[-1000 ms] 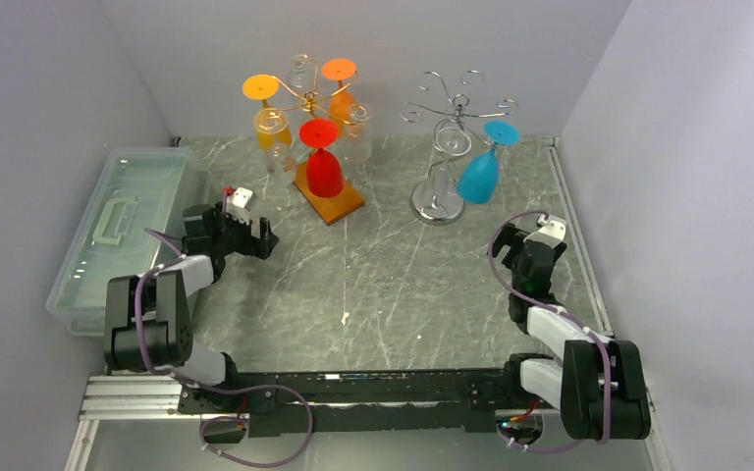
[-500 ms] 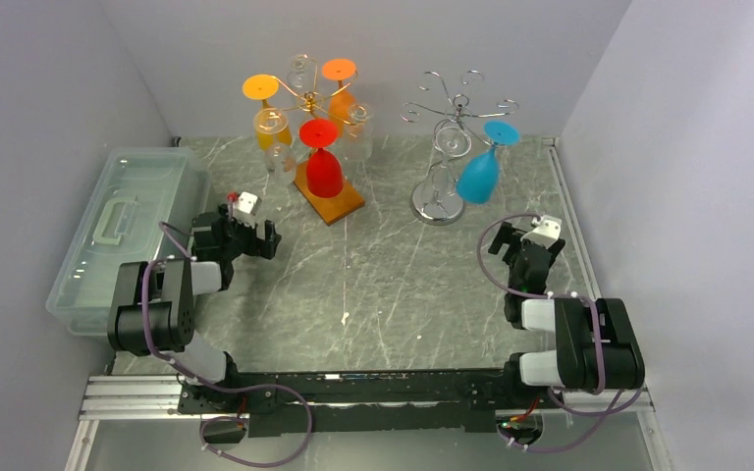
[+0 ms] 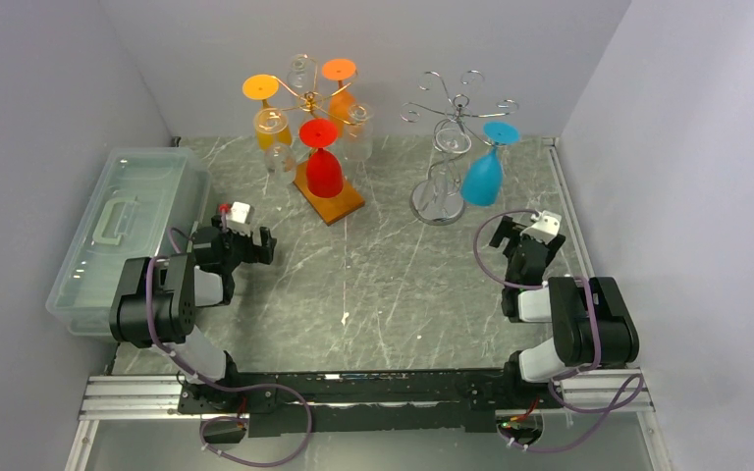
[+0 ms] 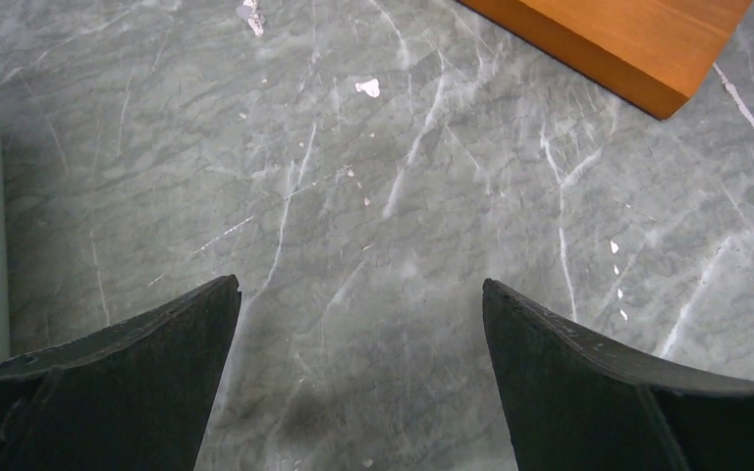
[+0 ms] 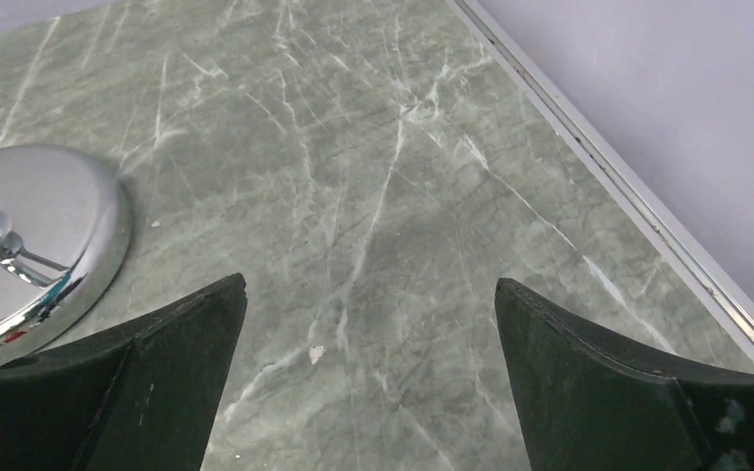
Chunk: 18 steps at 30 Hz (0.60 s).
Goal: Place the wine glass upside down on the wine glass rack
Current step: Reset both arms
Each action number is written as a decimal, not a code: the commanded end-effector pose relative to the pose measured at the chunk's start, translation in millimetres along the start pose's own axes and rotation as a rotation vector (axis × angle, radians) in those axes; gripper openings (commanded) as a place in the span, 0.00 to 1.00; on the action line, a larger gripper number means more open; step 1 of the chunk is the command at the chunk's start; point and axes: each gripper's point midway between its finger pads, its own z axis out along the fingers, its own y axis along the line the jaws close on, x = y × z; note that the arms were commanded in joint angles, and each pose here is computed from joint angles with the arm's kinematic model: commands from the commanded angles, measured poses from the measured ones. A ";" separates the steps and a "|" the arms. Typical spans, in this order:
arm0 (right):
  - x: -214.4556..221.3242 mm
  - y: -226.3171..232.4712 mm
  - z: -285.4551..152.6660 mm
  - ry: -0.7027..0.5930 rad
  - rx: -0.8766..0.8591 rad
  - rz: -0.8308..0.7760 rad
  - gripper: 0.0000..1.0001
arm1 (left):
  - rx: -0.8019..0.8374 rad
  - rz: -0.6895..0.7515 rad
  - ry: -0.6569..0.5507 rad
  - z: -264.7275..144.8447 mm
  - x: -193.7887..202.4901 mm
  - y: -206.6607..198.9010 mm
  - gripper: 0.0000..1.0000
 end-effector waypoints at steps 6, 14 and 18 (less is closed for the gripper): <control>-8.1 -3.1 1.5 -0.025 0.024 0.001 1.00 | -0.063 -0.031 -0.085 -0.4 -18.1 18.0 0.99; -8.4 -3.2 1.6 -0.027 0.025 0.001 1.00 | -0.062 -0.032 -0.073 -0.4 -16.6 17.8 0.99; -8.0 -3.6 1.7 -0.025 0.026 0.000 1.00 | -0.062 -0.035 -0.071 0.2 -15.7 17.9 0.99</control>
